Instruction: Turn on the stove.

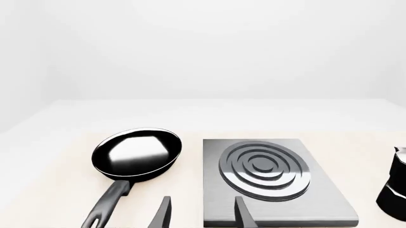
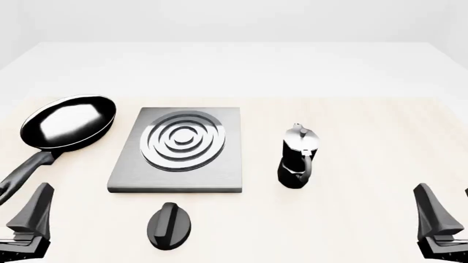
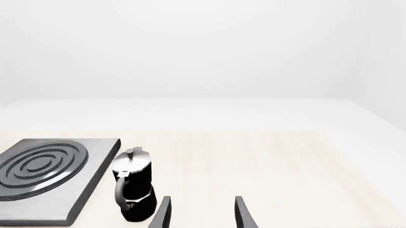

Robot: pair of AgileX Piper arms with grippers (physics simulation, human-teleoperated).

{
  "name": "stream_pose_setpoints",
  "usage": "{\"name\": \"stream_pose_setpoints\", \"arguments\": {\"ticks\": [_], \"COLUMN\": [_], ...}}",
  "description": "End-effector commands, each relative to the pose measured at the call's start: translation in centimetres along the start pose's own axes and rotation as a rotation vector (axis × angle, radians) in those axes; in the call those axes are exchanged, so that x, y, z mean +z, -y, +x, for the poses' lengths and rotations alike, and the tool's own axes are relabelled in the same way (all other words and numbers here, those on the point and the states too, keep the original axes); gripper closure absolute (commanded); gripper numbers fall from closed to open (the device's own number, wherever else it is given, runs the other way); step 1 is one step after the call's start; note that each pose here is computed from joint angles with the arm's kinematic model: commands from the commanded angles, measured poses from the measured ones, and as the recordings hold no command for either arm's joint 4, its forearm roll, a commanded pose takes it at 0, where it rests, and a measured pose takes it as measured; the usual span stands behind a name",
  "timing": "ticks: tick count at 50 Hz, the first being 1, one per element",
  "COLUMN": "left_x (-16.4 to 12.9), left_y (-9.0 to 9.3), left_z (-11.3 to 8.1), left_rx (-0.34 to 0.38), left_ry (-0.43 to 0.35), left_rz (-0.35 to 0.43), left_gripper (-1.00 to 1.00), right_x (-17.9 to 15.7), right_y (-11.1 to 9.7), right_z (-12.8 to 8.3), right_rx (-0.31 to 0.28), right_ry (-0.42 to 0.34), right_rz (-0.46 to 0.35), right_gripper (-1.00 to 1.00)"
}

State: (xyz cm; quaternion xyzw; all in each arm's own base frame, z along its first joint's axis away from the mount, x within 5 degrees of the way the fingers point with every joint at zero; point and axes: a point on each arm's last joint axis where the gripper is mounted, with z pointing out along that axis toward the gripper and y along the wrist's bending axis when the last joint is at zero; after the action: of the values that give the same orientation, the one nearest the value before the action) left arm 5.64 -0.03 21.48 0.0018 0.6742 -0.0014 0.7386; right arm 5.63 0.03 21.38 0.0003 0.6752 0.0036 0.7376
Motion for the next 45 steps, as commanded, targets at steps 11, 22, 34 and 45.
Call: {"name": "stream_pose_setpoints", "arguments": {"ticks": [11,22,34,45], "left_x": [3.7,6.5,7.6,8.4], "left_y": [0.7,1.6,3.5,5.2], "left_z": [0.4,-0.2,0.7,1.3], "left_rx": [0.067,0.023,0.055,0.08], "left_ry": [-0.155,-0.318,-0.439,-0.505], "left_rz": [0.079,0.136,0.259,0.356], "left_gripper": [-1.0,-1.0,-1.0,-1.0], "right_x": [0.4,0.2,0.1,0.0], "right_y": [-0.1,-0.1,-0.1,-0.1], "right_z": [0.0,0.0,0.0,0.0], "right_rx": [0.029,0.037,0.043,0.047], "right_ry": [-0.012,-0.006,0.002,0.004], "right_rz": [-0.018,-0.022,-0.023,-0.022], "right_gripper": [-1.0,-1.0,-1.0,-1.0]}}
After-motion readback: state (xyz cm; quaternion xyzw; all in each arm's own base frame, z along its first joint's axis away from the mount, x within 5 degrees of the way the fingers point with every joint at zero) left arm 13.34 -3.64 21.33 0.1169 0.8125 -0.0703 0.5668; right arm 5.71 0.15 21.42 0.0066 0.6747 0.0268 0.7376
